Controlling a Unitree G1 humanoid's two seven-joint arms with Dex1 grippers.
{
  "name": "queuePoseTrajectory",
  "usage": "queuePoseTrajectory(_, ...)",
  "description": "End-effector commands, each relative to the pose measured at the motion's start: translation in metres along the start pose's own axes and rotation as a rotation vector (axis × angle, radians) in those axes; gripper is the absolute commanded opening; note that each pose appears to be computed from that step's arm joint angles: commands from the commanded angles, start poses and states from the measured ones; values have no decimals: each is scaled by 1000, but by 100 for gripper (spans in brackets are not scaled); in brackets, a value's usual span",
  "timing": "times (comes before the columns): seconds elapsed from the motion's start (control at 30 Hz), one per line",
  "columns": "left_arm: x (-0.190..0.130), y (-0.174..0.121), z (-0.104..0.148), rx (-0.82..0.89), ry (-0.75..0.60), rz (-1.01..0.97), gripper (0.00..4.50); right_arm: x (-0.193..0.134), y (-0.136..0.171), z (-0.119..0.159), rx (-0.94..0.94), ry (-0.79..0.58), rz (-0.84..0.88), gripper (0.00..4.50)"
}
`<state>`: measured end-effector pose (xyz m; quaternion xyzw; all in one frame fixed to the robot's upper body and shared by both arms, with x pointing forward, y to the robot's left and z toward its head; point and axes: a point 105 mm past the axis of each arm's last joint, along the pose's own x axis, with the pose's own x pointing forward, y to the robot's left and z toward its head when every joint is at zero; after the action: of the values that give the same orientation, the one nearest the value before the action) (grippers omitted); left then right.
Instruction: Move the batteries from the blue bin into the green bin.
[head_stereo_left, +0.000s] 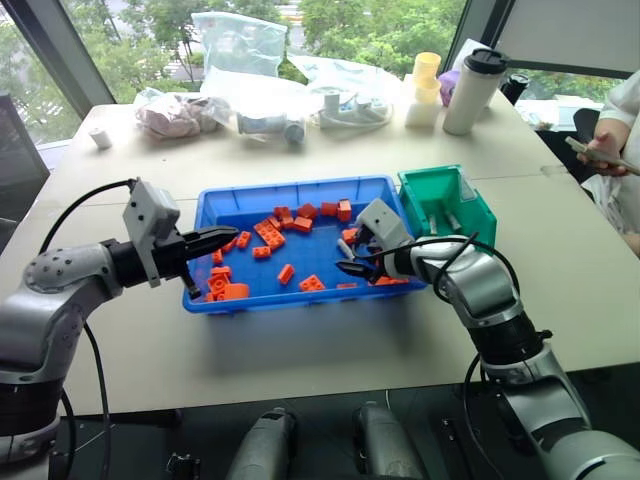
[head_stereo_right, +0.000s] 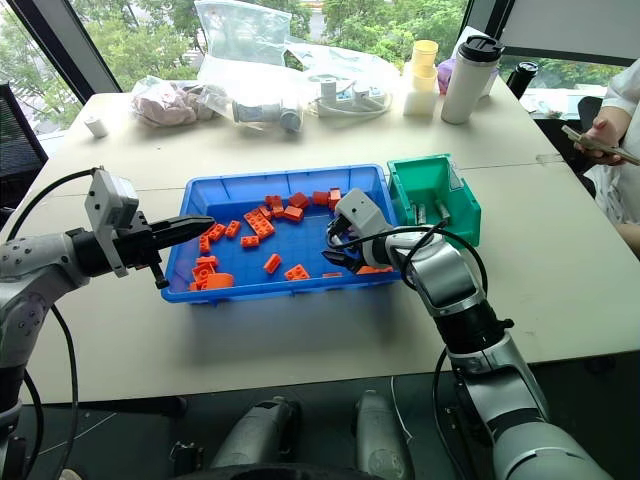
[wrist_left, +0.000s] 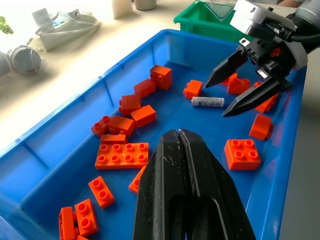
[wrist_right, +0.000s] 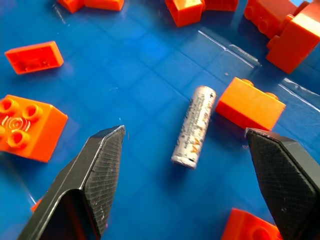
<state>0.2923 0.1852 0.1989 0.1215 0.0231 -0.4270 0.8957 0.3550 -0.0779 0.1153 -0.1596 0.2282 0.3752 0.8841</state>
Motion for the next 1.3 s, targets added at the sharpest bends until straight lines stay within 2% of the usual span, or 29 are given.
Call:
queuePoseTrajectory(0.03, -4, 1, 14, 50, -28, 14, 0, 3, 0, 3, -27, -3, -16, 304)
queuePoseTrajectory(0.2, -6, 1, 14, 46, -27, 24, 0, 6, 1, 8, -56, 7, -11, 42)
queuePoseTrajectory(0.23, -6, 1, 14, 45, -28, 24, 0, 5, 1, 10, -58, 3, -10, 7)
queuePoseTrajectory(0.4, -6, 0, 13, 43, -26, 27, 0, -15, -13, 43, -93, -70, -44, 3)
queuePoseTrajectory(0.5, -6, 0, 12, 39, -28, 27, 0, -56, -38, 81, -115, -174, -116, 3)
queuePoseTrajectory(0.57, -6, -1, 12, 36, -29, 27, 0, -84, -69, 90, -123, -196, -235, 3)
queuePoseTrajectory(0.63, -5, -2, 10, 32, -28, 23, 0, -108, -113, 79, -95, -161, -416, 3)
queuePoseTrajectory(0.7, -5, -2, 9, 29, -28, 20, 0, -122, -139, 63, -81, -113, -527, 3)
queuePoseTrajectory(0.77, -4, -2, 9, 27, -29, 17, 0, -127, -149, 54, -61, -99, -562, 3)
queuePoseTrajectory(0.9, -2, 0, 10, 30, -29, 7, 0, -113, -149, 24, 46, -57, -510, 3)
queuePoseTrajectory(0.93, -1, 0, 11, 29, -31, 1, 0, -108, -146, 19, 57, -47, -495, 112)
queuePoseTrajectory(1.0, -1, 0, 13, 24, -38, -5, 0, -102, -142, 13, 79, -39, -462, 182)
queuePoseTrajectory(1.03, -1, 0, 14, 24, -39, -6, 0, -102, -141, 12, 77, -40, -463, 244)
queuePoseTrajectory(1.17, -2, -1, 14, 19, -33, -19, 0, -108, -144, 16, 68, -53, -476, 446)
queuePoseTrajectory(1.23, -3, -1, 14, 18, -29, -20, 0, -112, -143, 20, 51, -61, -473, 446)
queuePoseTrajectory(1.3, -6, -1, 15, 14, -20, -28, 0, -122, -129, 38, -28, -118, -380, 446)
